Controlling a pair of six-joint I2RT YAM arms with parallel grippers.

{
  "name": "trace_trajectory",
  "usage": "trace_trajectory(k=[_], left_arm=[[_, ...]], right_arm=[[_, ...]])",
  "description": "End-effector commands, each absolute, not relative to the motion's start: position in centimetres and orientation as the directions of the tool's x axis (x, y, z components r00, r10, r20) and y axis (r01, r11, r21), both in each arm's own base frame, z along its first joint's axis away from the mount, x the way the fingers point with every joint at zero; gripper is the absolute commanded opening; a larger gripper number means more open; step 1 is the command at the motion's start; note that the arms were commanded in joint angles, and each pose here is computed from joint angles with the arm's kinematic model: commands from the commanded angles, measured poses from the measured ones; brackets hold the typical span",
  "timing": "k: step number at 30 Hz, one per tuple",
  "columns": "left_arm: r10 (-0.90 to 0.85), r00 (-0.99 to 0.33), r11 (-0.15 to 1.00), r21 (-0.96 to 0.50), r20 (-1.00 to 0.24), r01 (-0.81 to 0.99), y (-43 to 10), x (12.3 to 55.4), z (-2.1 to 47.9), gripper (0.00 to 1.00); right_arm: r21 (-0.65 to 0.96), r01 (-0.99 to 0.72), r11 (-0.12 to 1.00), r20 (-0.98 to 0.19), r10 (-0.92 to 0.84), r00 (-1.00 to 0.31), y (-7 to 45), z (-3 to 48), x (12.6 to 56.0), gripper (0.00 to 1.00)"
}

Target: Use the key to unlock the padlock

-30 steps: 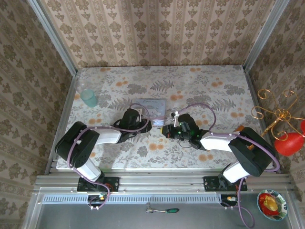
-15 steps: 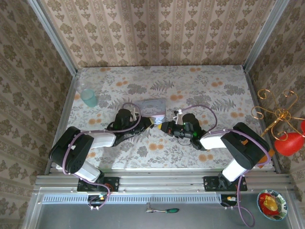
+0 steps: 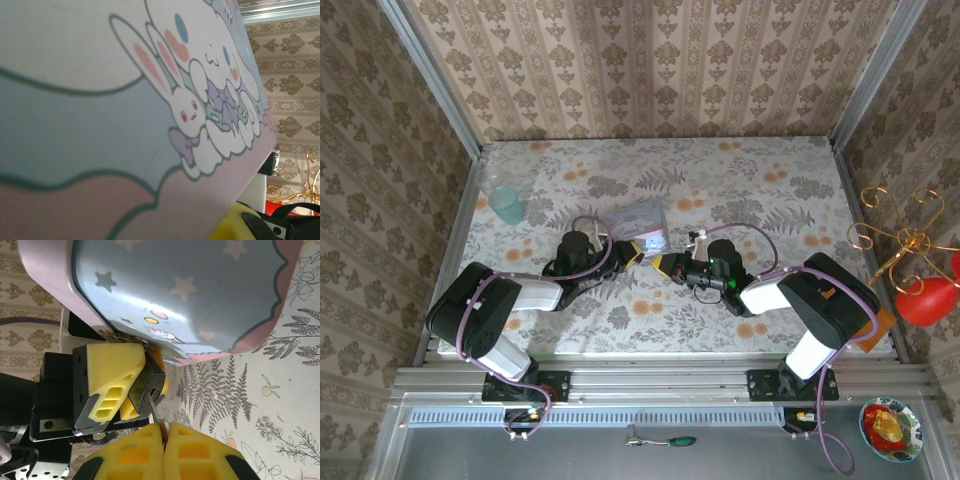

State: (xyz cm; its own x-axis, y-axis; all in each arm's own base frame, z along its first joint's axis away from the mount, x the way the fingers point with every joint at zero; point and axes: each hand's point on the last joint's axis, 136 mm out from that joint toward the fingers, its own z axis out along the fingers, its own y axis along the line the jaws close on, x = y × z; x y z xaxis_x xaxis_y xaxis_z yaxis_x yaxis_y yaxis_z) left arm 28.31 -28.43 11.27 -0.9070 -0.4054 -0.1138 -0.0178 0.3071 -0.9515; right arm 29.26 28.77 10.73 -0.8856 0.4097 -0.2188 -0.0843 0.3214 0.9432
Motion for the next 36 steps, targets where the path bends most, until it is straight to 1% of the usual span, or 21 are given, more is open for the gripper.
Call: trace_trajectory(k=[1,14,30,36], left_arm=[[-0.406,-0.901,0.234,-0.971,-0.152,0.058,-28.7,28.8,14.2,0.0],[-0.399,-0.905,0.224,-0.973,-0.15,0.063,-28.6,28.5,14.5,0.0],[-0.395,-0.909,0.174,-0.982,-0.136,0.071,-29.2,28.3,15.9,0.0],[-0.389,-0.912,0.172,-0.983,-0.133,0.07,-29.3,28.1,16.0,0.0]], right_arm=[[0.949,-0.114,0.294,-0.23,0.401,-0.887,28.9,11.9,29.1,0.0],[0.954,-0.132,0.271,-0.235,0.394,-0.889,29.6,12.7,29.4,0.0],[0.962,-0.114,0.248,-0.209,0.398,-0.893,30.2,12.3,29.4,0.0],[0.963,-0.13,0.235,-0.219,0.408,-0.887,30.2,13.1,29.6,0.0]])
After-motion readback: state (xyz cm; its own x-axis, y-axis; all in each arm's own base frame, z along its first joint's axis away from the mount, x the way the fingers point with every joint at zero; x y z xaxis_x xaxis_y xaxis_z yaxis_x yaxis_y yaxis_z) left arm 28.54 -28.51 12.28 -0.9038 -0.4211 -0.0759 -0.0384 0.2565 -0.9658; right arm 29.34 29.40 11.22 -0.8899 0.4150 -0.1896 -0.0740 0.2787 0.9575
